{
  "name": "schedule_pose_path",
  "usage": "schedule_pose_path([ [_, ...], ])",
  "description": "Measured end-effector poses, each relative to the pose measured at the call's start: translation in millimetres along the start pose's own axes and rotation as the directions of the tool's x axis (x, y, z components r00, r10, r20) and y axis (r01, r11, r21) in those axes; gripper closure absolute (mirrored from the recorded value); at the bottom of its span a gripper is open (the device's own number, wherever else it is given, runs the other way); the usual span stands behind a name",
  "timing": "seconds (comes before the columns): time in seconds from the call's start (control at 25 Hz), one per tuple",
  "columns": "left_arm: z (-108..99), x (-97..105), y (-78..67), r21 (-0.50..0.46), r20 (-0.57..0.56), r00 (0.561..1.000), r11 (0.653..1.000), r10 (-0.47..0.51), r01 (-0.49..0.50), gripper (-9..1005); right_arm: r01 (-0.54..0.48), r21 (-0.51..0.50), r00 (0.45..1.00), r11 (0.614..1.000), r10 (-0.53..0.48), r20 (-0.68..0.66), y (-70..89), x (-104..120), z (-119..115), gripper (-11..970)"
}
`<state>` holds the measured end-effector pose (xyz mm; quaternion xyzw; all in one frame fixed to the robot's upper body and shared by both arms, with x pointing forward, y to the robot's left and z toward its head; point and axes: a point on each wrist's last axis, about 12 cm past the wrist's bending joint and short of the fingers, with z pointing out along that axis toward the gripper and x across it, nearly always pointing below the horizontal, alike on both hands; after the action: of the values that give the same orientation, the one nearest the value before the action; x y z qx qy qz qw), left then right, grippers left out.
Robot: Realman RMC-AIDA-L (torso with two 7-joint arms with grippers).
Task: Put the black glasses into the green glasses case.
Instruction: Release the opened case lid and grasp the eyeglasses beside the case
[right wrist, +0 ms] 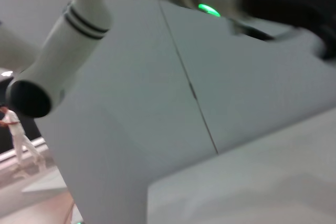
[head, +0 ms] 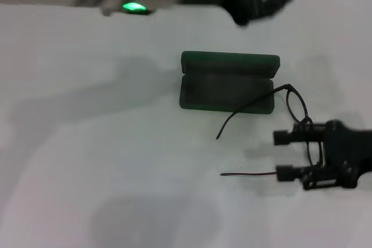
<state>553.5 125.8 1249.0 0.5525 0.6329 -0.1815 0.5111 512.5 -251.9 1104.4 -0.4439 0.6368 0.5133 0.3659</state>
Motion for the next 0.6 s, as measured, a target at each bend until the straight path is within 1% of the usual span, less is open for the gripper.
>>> schedule_pose_path([
  [0.04, -12.8, 1.5, 2.5, -0.007, 0.075, 0.996, 0.999, -0.038, 0.038, 610, -0.022, 0.019, 0.999, 1.000, 0.023, -0.029, -2.4, -6.6, -4.5, 218],
  [0.12, -38.5, 11.2, 6.9, -0.013, 0.238, 0.967, 0.995, -0.091, 0.097, 618, -0.093, 0.102, 0.987, 0.990, 0.105, -0.117, -11.2, -27.9, -13.3, 219],
  [0.16, -51.6, 20.9, 8.5, -0.020, 0.317, 0.942, 0.992, -0.109, 0.122, 622, -0.127, 0.157, 0.972, 0.979, 0.155, -0.179, -15.2, -36.6, -16.0, 219],
  [0.24, -68.8, 39.2, 8.7, -0.030, 0.415, 0.901, 0.988, -0.125, 0.151, 629, -0.158, 0.272, 0.921, 0.949, 0.241, -0.307, -20.5, -50.6, -13.5, 220],
  [0.32, -81.1, 62.6, 7.3, -0.024, 0.472, 0.867, 0.980, -0.162, 0.196, 637, -0.163, 0.319, 0.892, 0.933, 0.278, -0.357, -22.7, -61.3, -2.7, 221],
  [0.44, -89.1, 92.5, 2.3, 0.023, 0.524, 0.818, 0.964, -0.237, 0.265, 845, -0.188, 0.376, 0.851, 0.907, 0.342, -0.399, -24.7, -73.9, 10.4, 221],
  [0.48, -91.2, 104.9, -0.9, 0.049, 0.542, 0.796, 0.955, -0.271, 0.293, 861, -0.196, 0.392, 0.835, 0.899, 0.362, -0.414, -25.2, -78.1, 14.6, 221],
  [0.6, -97.3, 126.9, -10.2, 0.091, 0.583, 0.748, 0.940, -0.318, 0.329, 909, -0.198, 0.424, 0.802, 0.884, 0.395, -0.449, -26.1, -91.2, 26.9, 221],
])
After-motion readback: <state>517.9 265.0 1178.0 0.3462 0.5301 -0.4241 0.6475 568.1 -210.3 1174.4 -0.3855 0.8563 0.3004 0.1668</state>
